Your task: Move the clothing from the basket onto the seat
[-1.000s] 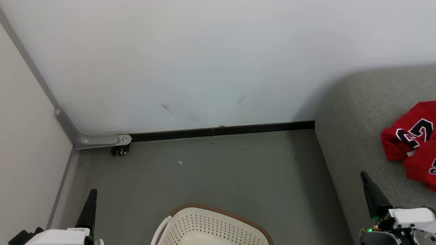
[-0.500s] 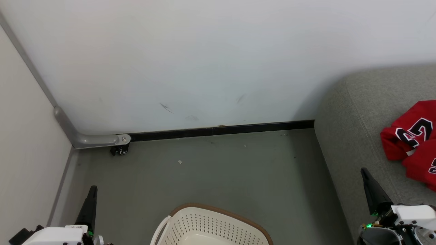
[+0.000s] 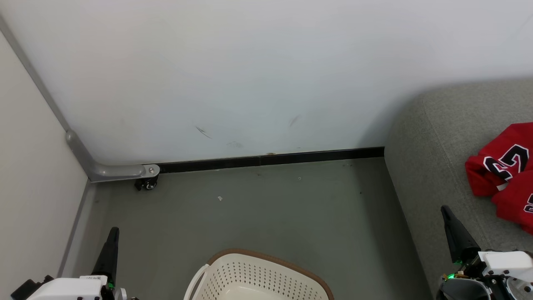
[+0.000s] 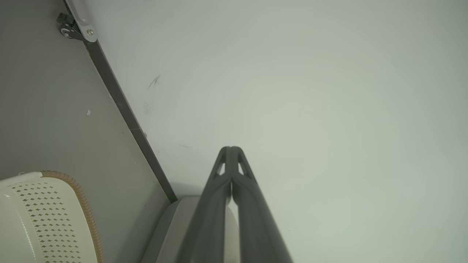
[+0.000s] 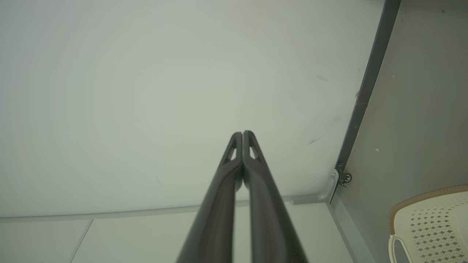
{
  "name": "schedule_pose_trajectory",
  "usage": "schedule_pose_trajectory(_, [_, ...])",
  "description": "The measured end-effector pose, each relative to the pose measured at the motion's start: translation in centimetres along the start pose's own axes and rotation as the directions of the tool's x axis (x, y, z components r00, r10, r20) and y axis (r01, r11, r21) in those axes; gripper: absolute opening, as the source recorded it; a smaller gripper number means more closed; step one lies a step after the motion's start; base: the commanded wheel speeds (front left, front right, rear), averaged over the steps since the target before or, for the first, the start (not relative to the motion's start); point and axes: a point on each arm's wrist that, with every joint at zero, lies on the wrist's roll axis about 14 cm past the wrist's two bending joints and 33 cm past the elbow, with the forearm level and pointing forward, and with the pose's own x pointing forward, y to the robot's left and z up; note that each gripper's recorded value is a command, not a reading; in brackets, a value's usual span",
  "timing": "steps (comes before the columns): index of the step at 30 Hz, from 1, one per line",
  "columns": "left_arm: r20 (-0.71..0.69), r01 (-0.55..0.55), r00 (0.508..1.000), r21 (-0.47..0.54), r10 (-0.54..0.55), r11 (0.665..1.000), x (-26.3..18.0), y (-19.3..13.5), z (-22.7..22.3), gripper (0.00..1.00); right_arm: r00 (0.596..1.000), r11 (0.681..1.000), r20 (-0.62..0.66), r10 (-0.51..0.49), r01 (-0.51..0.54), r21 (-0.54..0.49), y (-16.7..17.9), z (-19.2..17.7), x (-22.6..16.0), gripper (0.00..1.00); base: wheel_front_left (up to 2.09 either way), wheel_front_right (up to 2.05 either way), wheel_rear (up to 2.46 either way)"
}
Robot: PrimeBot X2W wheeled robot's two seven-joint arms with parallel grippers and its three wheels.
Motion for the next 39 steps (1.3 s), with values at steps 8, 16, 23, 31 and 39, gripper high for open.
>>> schedule_pose_trajectory(8, [0.000,0.001,1.000,0.000,-0.001,1.000,0.00,-0.02,-0.01,0.00,1.000,1.000,0.000,0.000,0.000,0.000,0.00,-0.01,0.00,0.00,0.00,0.00,0.00])
schedule_pose_trajectory(16, [-0.001,0.001,1.000,0.000,-0.001,1.000,0.00,-0.04,-0.02,0.00,1.000,1.000,0.000,0.000,0.000,0.000,0.00,-0.01,0.00,0.00,0.00,0.00,0.00])
schedule_pose_trajectory(23, [-0.001,0.001,1.000,0.000,-0.001,1.000,0.01,-0.04,-0.03,0.00,1.000,1.000,-0.001,0.000,0.000,0.000,0.00,-0.02,0.00,0.00,0.00,0.00,0.00])
schedule_pose_trajectory(31, [-0.001,0.001,1.000,0.000,-0.001,1.000,0.01,-0.05,-0.04,0.00,1.000,1.000,-0.001,0.000,0.000,0.000,0.00,-0.02,0.00,0.00,0.00,0.00,0.00])
schedule_pose_trajectory(39, [-0.001,0.002,1.000,0.000,-0.002,1.000,0.01,-0.06,-0.05,0.00,1.000,1.000,-0.001,0.000,0.000,0.000,0.00,-0.03,0.00,0.00,0.00,0.00,0.00])
